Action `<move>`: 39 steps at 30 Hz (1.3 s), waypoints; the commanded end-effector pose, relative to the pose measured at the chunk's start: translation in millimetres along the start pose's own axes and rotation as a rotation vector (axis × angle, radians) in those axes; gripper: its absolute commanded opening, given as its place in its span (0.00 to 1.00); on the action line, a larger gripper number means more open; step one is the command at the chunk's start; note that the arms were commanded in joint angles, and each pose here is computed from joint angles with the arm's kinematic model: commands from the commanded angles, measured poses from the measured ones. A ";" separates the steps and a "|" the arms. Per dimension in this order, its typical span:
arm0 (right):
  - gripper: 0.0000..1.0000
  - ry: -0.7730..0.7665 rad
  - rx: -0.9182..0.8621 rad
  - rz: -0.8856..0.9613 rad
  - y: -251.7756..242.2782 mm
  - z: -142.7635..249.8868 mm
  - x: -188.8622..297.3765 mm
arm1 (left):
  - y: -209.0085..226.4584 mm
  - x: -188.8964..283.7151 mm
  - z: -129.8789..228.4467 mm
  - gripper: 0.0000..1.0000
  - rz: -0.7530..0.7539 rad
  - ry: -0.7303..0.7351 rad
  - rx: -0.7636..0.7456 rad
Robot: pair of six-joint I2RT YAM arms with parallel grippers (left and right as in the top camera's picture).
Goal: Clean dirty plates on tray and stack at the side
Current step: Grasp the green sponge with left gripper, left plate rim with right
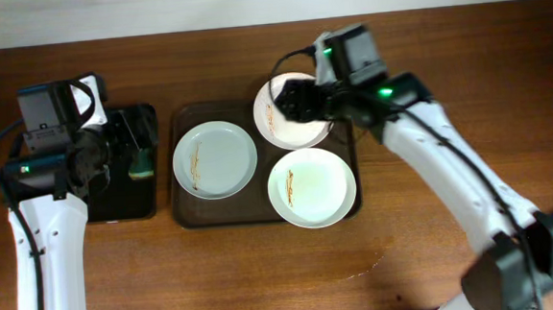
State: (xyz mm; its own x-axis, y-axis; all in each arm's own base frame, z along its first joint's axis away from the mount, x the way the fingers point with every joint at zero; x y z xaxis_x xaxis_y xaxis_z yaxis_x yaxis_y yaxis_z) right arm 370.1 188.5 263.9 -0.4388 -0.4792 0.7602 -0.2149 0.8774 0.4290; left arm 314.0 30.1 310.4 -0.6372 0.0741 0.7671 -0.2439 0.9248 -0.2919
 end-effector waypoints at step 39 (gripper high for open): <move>0.04 0.210 0.025 0.117 27.9 89.8 -191.0 | 78.7 -225.7 24.0 0.31 -0.212 0.271 -0.062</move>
State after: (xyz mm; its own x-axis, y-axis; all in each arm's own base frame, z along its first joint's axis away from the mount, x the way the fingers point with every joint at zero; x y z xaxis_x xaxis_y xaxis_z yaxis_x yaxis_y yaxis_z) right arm 369.0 302.4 90.6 -0.2618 -0.3851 0.8850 -0.1978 0.9189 0.3413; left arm 419.3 75.9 108.3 -0.3758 -0.0362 0.9260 -0.3034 0.9490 -0.0860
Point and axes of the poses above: each gripper's point midway between its finger pads, its own x axis back along the fingers, its own y axis along the line the jaws close on, z = x × y, the point moved 9 cm from there along x, back along the fingers, and after that the axes turned 5 degrees about x, right-handed, at the moved point
